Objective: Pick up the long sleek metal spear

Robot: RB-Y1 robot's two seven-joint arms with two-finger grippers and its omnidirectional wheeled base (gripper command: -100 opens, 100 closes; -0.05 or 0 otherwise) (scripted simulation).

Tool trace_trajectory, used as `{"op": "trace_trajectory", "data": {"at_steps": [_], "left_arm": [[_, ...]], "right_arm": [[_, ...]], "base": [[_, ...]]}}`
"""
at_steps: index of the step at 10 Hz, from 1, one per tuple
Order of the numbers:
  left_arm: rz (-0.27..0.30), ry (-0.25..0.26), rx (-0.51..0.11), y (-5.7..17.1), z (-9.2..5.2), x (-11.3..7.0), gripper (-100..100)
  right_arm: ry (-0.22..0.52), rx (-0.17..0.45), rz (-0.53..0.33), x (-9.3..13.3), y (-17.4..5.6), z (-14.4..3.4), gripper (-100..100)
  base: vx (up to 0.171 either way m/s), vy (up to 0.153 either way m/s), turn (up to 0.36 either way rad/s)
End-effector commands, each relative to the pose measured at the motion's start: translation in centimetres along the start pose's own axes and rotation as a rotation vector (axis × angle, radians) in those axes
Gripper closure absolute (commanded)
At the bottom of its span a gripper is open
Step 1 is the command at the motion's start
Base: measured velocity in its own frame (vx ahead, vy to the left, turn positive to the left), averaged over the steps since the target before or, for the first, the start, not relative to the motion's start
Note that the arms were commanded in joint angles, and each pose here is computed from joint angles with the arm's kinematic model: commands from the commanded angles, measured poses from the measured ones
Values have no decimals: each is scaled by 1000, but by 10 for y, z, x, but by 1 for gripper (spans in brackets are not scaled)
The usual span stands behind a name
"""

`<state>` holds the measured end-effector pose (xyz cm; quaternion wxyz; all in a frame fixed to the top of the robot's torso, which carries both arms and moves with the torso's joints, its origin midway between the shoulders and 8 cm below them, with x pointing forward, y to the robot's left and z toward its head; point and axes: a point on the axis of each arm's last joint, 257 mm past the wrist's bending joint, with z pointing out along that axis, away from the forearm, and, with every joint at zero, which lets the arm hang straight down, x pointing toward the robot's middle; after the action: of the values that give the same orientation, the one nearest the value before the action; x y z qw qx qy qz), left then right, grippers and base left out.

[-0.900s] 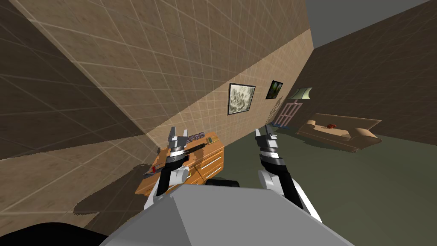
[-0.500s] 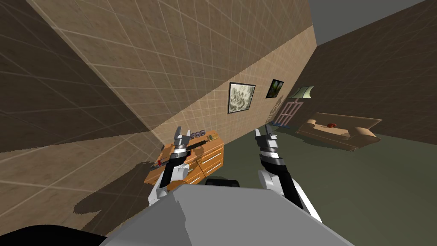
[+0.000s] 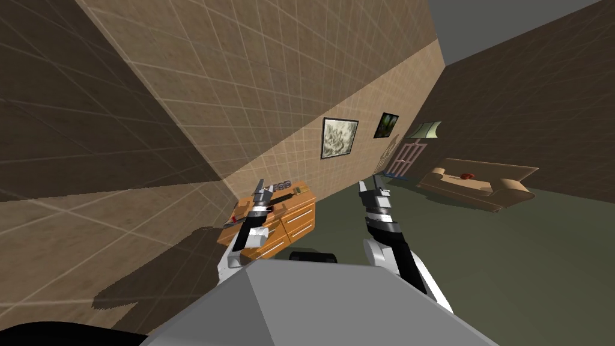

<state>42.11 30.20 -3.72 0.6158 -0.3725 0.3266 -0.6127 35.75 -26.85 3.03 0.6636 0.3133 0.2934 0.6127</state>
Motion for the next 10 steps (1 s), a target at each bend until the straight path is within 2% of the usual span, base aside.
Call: {"op": "trace_trajectory", "data": {"at_steps": [1,2,3,4,5,6,7,9,10], "left_arm": [[-4,4,-58,23,9,-3,-100],[-7,8,-87,35,14,-3,-100],[-6,4,-113,44,12,-5,-100],[-9,5,-159,62,17,-6,-100],[-9,4,-162,64,16,-7,-100],[-12,3,-207,82,20,-9,-100],[-11,3,-213,83,20,-9,-100],[-18,2,-294,114,29,-11,-100],[-17,-3,-323,124,25,-13,-100]], "right_arm": [[0,0,0,0,0,0,0],[0,0,0,0,0,0,0],[0,0,0,0,0,0,0],[0,0,0,0,0,0,0],[0,0,0,0,0,0,0],[0,0,0,0,0,0,0],[0,0,0,0,0,0,0],[0,0,0,0,0,0,0],[0,0,0,0,0,0,0]], "base": [[-123,16,42],[-134,35,34],[-89,25,4],[-81,23,26],[-57,17,13],[-60,13,26],[-52,8,13],[-75,19,34],[-61,23,10]]}}
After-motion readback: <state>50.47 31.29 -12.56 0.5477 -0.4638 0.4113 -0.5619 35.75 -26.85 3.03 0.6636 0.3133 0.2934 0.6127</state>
